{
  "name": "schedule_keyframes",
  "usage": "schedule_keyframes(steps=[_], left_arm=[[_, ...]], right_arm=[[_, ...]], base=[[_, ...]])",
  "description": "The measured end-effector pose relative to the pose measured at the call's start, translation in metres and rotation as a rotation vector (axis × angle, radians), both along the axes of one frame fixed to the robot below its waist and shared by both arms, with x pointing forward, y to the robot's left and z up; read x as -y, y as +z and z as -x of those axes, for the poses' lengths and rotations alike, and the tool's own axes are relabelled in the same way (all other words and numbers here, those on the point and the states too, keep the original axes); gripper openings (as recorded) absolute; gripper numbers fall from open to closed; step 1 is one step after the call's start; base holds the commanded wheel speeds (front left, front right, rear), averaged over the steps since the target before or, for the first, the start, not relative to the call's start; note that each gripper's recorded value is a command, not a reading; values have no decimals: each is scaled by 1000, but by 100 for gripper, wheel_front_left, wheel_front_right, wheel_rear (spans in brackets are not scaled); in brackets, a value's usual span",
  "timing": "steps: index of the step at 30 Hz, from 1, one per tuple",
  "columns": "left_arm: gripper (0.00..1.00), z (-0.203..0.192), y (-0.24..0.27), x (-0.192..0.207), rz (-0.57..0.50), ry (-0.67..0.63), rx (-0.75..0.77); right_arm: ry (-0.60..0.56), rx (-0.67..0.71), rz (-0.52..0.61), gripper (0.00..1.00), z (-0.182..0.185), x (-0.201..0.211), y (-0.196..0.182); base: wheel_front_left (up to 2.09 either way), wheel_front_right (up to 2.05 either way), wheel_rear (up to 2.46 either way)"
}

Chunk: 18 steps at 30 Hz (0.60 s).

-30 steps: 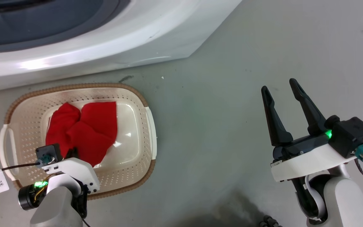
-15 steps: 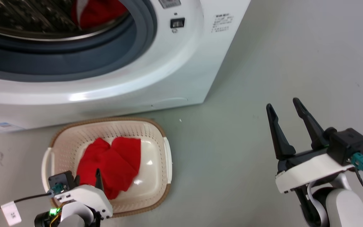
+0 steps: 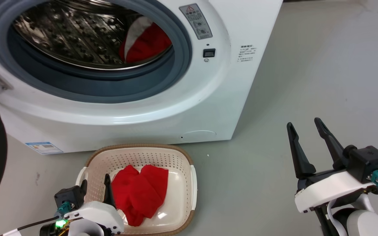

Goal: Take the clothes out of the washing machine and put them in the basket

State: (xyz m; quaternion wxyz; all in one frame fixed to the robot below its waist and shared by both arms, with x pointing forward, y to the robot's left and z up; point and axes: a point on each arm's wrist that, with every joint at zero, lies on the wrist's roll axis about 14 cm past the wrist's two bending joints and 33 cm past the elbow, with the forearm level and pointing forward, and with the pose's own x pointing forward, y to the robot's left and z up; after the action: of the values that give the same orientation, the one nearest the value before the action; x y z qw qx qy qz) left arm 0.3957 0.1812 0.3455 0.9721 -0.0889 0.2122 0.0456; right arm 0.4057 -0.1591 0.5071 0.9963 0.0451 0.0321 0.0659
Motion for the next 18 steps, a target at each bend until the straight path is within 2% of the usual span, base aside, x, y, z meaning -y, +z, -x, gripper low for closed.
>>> schedule_keyframes(steps=[12, 18], left_arm=[[100, -25, 98, -2, -76, -12, 321], [100, -48, 125, 3, -102, -47, 392]], right_arm=[[35, 34, -1, 100, 8, -12, 17], [35, 24, -6, 100, 11, -12, 14]], base=[[0, 0, 0], [0, 0, 0]])
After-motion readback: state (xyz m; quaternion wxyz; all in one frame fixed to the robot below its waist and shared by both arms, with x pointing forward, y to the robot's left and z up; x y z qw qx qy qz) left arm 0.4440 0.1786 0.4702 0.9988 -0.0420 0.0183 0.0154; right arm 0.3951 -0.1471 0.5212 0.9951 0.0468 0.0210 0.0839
